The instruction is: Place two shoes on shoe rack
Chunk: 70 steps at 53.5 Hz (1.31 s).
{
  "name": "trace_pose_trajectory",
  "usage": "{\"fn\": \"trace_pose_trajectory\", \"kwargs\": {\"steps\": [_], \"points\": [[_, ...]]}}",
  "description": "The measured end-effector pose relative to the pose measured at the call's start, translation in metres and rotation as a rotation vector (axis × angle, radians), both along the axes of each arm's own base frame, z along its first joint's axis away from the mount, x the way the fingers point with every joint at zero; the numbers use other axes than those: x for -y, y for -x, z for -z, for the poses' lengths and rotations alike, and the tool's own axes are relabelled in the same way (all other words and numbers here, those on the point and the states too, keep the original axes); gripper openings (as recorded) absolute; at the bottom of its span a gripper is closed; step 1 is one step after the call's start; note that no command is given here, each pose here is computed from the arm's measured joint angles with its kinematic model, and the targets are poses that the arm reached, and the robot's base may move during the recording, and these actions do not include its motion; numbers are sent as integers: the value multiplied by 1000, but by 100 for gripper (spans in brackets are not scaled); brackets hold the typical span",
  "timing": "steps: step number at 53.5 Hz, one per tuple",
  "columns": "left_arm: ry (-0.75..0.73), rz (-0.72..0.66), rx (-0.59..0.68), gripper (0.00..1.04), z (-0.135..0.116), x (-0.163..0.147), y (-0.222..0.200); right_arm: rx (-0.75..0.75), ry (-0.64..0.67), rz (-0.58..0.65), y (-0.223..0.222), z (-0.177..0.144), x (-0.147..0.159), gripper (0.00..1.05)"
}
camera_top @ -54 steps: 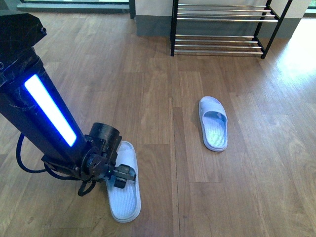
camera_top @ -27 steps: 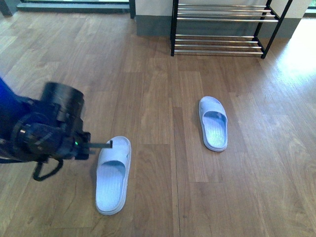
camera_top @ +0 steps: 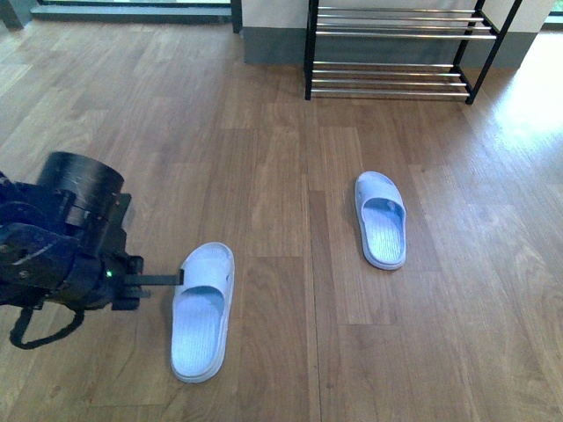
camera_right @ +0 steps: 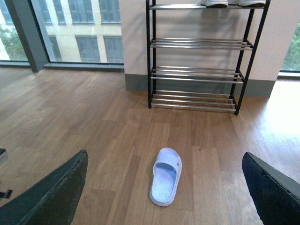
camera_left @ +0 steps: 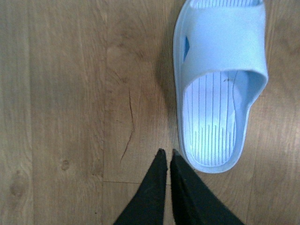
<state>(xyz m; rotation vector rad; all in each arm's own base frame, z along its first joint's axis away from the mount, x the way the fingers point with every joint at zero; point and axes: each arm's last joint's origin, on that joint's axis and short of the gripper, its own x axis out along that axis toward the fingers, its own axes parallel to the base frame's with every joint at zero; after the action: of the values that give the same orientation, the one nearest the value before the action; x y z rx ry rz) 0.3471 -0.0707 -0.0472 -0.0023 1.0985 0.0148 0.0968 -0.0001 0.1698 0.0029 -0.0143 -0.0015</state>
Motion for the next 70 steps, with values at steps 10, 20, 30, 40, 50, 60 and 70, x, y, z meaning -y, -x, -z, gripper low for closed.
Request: {"fn": "trace_pose_trajectory", "kwargs": {"steps": [10, 20, 30, 40, 50, 60, 70], "points": [[-34, 38, -24, 39, 33, 10, -29, 0, 0, 0, 0, 0, 0, 95], [-106, 139, -42, 74, 69, 19, -43, 0, 0, 0, 0, 0, 0, 95], [-154, 206, -43, 97, 91, 23, -54, 0, 0, 0, 0, 0, 0, 95], [-226, 285, 33, 95, 103, 28, -71, 0, 0, 0, 0, 0, 0, 95], [-249, 346, 121, 95, 116, 34, -82, 0, 0, 0, 0, 0, 0, 95], [-235, 345, 186, 70, 134, 37, -88, 0, 0, 0, 0, 0, 0, 95], [-234, 321, 164, 34, 149, 31, -87, 0, 0, 0, 0, 0, 0, 95]]}}
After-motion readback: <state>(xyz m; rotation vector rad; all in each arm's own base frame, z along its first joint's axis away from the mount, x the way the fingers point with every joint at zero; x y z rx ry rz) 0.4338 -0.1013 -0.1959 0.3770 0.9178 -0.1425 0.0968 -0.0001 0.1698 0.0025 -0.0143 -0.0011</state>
